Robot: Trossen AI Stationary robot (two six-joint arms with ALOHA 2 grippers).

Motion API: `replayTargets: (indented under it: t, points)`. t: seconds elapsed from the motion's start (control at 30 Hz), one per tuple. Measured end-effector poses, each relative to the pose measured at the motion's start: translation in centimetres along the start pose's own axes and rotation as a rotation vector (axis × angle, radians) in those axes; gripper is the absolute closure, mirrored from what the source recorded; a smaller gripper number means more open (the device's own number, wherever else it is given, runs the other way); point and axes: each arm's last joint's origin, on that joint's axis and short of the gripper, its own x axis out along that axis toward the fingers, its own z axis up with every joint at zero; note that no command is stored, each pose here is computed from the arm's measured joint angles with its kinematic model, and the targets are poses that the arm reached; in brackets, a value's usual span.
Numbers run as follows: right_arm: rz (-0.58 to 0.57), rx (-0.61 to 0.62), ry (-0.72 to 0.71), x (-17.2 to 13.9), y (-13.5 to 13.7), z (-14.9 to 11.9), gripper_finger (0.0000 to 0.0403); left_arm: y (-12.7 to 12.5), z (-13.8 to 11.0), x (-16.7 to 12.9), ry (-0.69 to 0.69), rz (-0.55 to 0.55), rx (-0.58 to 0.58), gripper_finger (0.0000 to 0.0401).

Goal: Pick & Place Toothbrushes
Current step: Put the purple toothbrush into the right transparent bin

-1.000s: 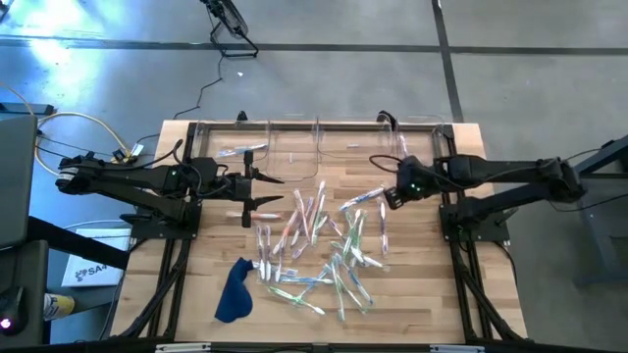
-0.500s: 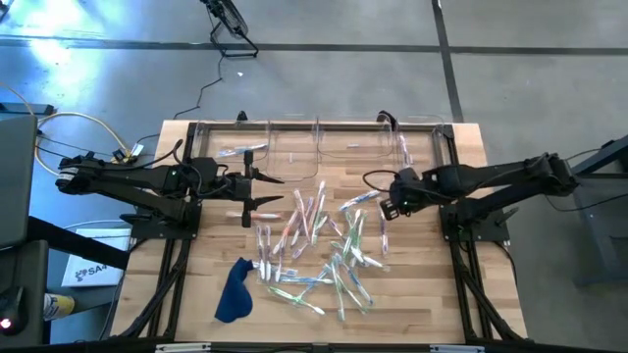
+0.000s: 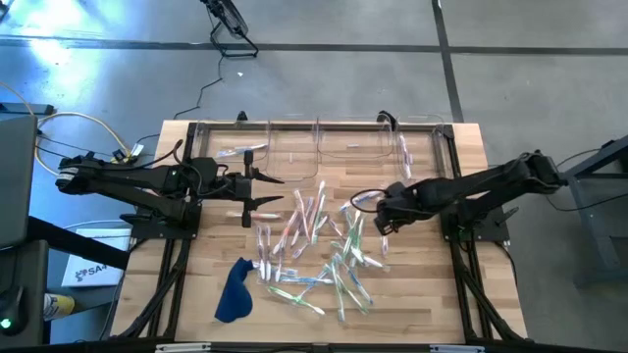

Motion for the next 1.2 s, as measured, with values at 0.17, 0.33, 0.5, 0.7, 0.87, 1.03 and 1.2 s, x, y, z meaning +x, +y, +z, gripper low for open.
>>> replayTargets:
  t: [0.17,0.33,0.5,0.7,0.87,1.03,1.2]
  points:
    - [-0.028,0.038,0.046,0.9,0.5,-0.1,0.0308,0.0,0.0,0.0,0.000,0.000,0.000,0.0247]
    - [-0.031,0.072,0.094,1.5,0.8,-0.2,0.0263,0.0,0.0,0.0,0.002,-0.001,0.000,0.0247]
    - [-0.006,0.075,0.106,1.5,1.1,-0.2,0.0250,0.0,-0.1,0.0,0.006,-0.003,0.001,0.0247]
    - [0.027,0.079,0.097,1.5,1.4,-0.1,0.0258,0.0,-0.1,0.0,0.007,-0.003,0.001,0.0247]
    - [0.044,0.081,0.087,1.5,1.6,0.0,0.0261,0.0,-0.1,0.0,0.006,-0.003,0.001,0.0247]
    - [0.049,0.095,0.094,2.4,1.3,-0.2,0.0261,0.0,-0.1,0.0,0.007,-0.003,0.001,0.0247]
    - [0.051,0.134,0.114,3.5,0.9,-0.8,0.0261,0.0,-0.1,0.0,0.007,-0.003,0.001,0.0247]
